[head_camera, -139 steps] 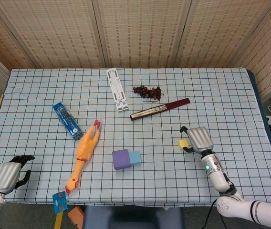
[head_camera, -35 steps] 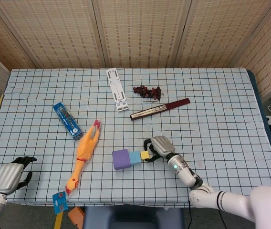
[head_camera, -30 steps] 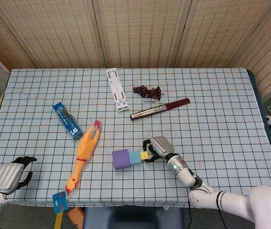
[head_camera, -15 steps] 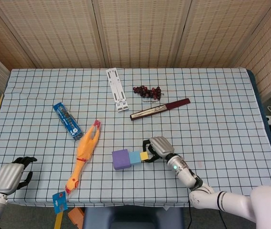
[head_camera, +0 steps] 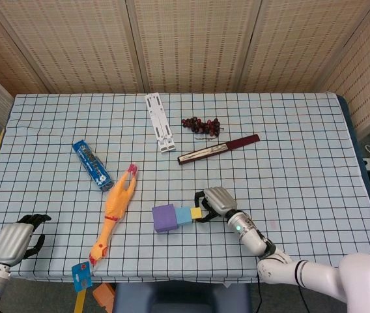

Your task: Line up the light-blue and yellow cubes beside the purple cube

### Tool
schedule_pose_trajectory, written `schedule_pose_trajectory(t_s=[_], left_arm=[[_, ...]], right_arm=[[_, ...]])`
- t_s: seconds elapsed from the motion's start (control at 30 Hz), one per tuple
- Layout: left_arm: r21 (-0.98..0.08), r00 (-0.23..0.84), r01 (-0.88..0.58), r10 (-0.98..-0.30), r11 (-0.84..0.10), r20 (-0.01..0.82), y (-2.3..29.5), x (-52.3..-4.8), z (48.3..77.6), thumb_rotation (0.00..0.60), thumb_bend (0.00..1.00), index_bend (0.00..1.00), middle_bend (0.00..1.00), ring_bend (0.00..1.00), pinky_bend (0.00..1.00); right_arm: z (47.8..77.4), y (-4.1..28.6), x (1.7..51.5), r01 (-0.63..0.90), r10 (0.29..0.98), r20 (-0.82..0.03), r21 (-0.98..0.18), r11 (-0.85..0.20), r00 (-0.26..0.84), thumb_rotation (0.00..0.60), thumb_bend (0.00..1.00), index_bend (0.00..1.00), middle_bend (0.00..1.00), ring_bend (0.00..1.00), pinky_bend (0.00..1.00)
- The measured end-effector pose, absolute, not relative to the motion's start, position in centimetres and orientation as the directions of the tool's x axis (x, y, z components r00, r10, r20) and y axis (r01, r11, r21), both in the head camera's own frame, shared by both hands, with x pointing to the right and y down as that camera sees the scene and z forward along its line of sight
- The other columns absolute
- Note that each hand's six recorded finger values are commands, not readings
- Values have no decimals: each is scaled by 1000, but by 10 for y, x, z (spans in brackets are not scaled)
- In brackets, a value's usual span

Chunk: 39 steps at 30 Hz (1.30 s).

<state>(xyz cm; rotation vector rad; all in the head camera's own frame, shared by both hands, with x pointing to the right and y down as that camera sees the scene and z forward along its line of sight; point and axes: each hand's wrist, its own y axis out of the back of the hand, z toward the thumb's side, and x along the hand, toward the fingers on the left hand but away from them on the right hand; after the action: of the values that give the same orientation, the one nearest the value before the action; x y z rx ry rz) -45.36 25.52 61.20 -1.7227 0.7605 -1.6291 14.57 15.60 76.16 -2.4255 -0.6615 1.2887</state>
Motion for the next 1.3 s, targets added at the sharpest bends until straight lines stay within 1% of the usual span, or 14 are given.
schedule_pose_trajectory(t_s=[0.27,0.4,0.63,0.7,0.73,0.77,0.8,0.93,1.0,1.07,1.13,1.3], left_arm=[[-778,66,19,-775,-628,628,256,-453,612,600,499,311,319,294,566],[-776,66,21,-774,-630,630,256,-453,612,600,498,311,319,294,566],[-776,67,22,-773,-631,631,255,-452,613,600,498,311,319,294,566],[-775,67,22,-773,-631,631,256,-452,613,600,499,311,319,294,567],[-775,67,22,-773,-632,631,256,-452,613,600,499,311,319,294,567],[-775,67,22,-772,-632,632,256,-452,613,600,499,311,319,294,566],[-775,67,22,-772,-632,632,257,-452,613,600,499,311,319,294,566],[-772,68,24,-770,-635,635,257,-451,614,600,499,311,319,294,566],[-772,68,25,-769,-635,635,257,-451,614,600,499,311,319,294,566],[-773,68,25,-770,-634,634,257,-451,613,600,499,311,319,294,566],[-773,67,23,-770,-634,634,257,-451,613,600,499,311,319,294,567],[-771,67,23,-768,-637,637,257,-451,614,600,498,311,319,294,567]], right_arm=[[760,156,146,243,532,-690,-478,-844,490,600,60,399,912,943,1000],[755,153,150,240,538,-685,-487,-840,491,600,60,365,912,943,1000],[742,147,162,228,546,-683,-504,-833,485,600,60,352,912,943,1000],[739,144,167,225,552,-684,-513,-829,477,600,60,367,912,943,1000],[738,143,169,222,554,-685,-516,-827,473,600,68,395,912,943,1000],[737,143,170,221,555,-687,-518,-827,469,600,88,414,912,943,1000],[736,143,171,219,556,-688,-519,-826,466,600,141,441,912,943,1000],[734,144,174,219,555,-700,-516,-828,450,600,420,514,912,943,1000],[734,145,174,224,551,-709,-507,-832,440,600,500,534,914,943,1000],[735,146,175,227,544,-720,-497,-837,431,600,559,548,916,944,1000],[736,147,176,226,538,-728,-490,-842,424,600,593,552,916,944,1000],[741,152,174,230,499,-758,-443,-866,421,600,649,551,916,945,1000]])
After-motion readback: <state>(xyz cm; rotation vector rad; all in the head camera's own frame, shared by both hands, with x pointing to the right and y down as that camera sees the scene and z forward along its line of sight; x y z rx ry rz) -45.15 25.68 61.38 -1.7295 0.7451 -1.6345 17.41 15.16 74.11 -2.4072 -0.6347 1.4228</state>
